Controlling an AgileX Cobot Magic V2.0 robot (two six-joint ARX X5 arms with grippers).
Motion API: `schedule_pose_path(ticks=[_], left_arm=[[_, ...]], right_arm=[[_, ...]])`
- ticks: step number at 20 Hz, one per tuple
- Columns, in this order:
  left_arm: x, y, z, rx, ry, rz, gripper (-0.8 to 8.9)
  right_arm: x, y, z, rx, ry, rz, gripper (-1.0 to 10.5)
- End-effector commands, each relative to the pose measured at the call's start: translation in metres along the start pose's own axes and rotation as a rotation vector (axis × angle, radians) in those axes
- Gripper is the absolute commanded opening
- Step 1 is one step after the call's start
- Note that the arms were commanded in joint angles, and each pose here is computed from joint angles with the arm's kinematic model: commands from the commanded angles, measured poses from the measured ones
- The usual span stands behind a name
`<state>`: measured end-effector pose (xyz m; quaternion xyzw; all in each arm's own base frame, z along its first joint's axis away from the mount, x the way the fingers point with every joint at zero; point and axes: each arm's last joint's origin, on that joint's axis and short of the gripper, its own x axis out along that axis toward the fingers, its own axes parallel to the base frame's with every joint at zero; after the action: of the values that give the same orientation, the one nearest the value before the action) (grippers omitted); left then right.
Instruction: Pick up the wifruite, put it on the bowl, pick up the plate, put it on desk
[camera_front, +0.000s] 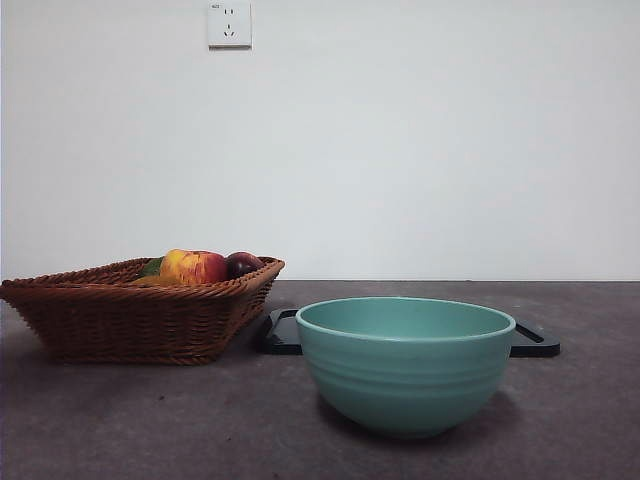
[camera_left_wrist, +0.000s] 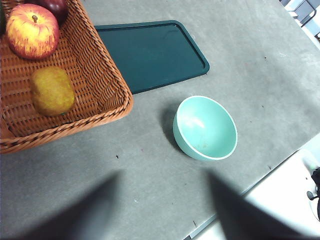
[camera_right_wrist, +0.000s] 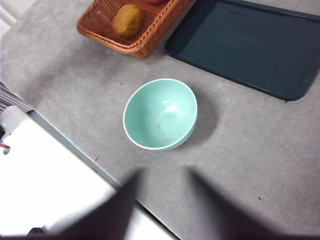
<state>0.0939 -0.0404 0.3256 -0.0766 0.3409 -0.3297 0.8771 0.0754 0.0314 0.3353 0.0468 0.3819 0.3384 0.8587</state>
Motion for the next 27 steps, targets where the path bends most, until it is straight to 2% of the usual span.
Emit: schedule_pose_path(ticks=[1, 13, 20, 24, 27], left_arm=[[-0.003, -0.003, 0.005, 0.026, -0.023, -0.007, 4.39], [0.006, 0.002, 0.015, 0.012, -0.012, 0.008, 4.38], [0.038, 0.014, 0.057, 0.008, 0.018, 0.133, 4.34], [0.073, 0.026, 0.084, 0.017, 0.054, 0.243, 4.33], [0.106, 0.037, 0.096, 0.009, 0.122, 0.261, 4.32]], right_arm=[[-0.003, 0.002, 0.004, -0.022, -0.018, 0.003, 4.0], [-0.003, 0.002, 0.004, -0.022, -0.018, 0.003, 4.0], [-0.003, 0.002, 0.004, -0.022, -0.018, 0.003, 4.0], [-0.003, 0.002, 0.004, -0.021, -0.018, 0.003, 4.0], [-0.003, 0.002, 0.004, -0.021, -0.018, 0.003, 4.0]])
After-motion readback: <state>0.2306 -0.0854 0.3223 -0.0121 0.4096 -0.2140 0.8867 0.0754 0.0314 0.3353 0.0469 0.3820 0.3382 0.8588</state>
